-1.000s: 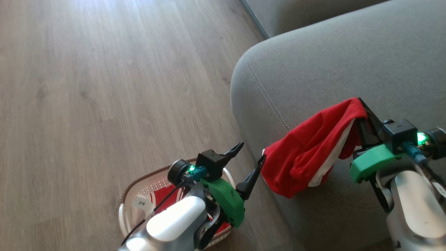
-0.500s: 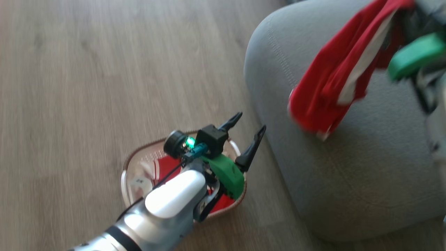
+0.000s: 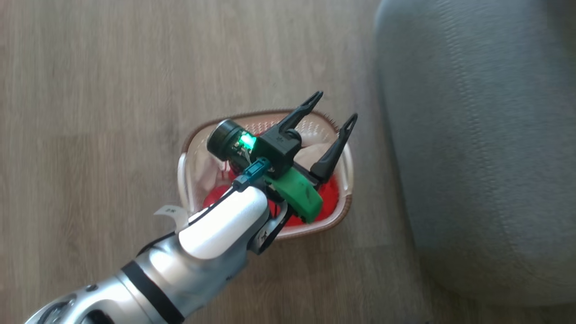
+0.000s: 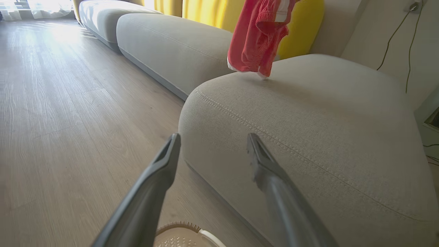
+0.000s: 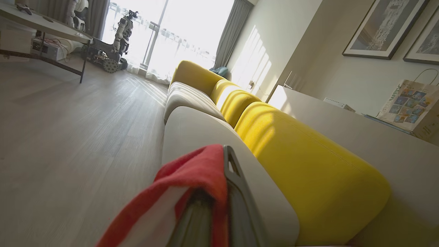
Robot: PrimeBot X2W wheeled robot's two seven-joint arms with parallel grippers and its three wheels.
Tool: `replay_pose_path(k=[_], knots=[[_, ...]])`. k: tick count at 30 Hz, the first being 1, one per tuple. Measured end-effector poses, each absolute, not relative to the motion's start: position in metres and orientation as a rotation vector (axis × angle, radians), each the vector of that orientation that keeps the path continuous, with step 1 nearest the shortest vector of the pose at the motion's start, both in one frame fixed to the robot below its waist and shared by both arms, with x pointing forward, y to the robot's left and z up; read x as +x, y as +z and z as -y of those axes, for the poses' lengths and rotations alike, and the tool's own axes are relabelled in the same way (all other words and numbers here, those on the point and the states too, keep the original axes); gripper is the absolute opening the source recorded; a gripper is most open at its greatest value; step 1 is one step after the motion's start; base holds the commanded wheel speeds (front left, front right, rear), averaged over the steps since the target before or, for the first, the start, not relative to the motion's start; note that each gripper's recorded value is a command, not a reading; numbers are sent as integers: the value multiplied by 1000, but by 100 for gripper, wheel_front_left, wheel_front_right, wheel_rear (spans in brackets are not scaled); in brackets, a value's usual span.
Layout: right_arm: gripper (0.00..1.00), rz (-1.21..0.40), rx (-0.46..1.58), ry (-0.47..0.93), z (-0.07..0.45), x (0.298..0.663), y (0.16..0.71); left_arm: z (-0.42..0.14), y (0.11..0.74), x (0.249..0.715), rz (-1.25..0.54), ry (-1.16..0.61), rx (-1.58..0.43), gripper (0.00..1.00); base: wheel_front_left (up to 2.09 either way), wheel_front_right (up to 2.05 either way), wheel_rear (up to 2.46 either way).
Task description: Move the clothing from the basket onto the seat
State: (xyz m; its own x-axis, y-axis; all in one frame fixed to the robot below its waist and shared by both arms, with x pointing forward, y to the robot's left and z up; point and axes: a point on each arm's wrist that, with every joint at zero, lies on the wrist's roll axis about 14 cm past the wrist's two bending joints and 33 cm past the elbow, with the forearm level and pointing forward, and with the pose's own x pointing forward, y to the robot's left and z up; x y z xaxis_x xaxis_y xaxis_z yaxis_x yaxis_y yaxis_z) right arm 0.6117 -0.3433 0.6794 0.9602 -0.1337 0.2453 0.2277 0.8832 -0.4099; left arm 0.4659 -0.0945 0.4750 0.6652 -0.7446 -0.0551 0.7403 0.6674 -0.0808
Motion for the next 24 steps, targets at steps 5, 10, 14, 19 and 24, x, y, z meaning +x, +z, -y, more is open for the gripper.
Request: replay_pose_path(k=[5, 10, 14, 19, 24], knots=[[0, 87, -408, -208, 349, 640, 616, 81, 459, 478, -109, -804, -57, 100, 0, 0, 0], [0, -86, -340, -190, 339, 647, 522, 65, 435, 483, -163, -763, -56, 100, 0, 0, 0], [0, -261, -296, -177, 332, 626, 441, 56, 422, 484, -190, -748, -45, 100, 0, 0, 0], [0, -367, -274, -181, 330, 602, 399, 55, 418, 484, -195, -748, -39, 100, 0, 0, 0], [40, -365, -280, -180, 328, 594, 398, 58, 421, 484, -186, -752, -35, 100, 0, 0, 0]])
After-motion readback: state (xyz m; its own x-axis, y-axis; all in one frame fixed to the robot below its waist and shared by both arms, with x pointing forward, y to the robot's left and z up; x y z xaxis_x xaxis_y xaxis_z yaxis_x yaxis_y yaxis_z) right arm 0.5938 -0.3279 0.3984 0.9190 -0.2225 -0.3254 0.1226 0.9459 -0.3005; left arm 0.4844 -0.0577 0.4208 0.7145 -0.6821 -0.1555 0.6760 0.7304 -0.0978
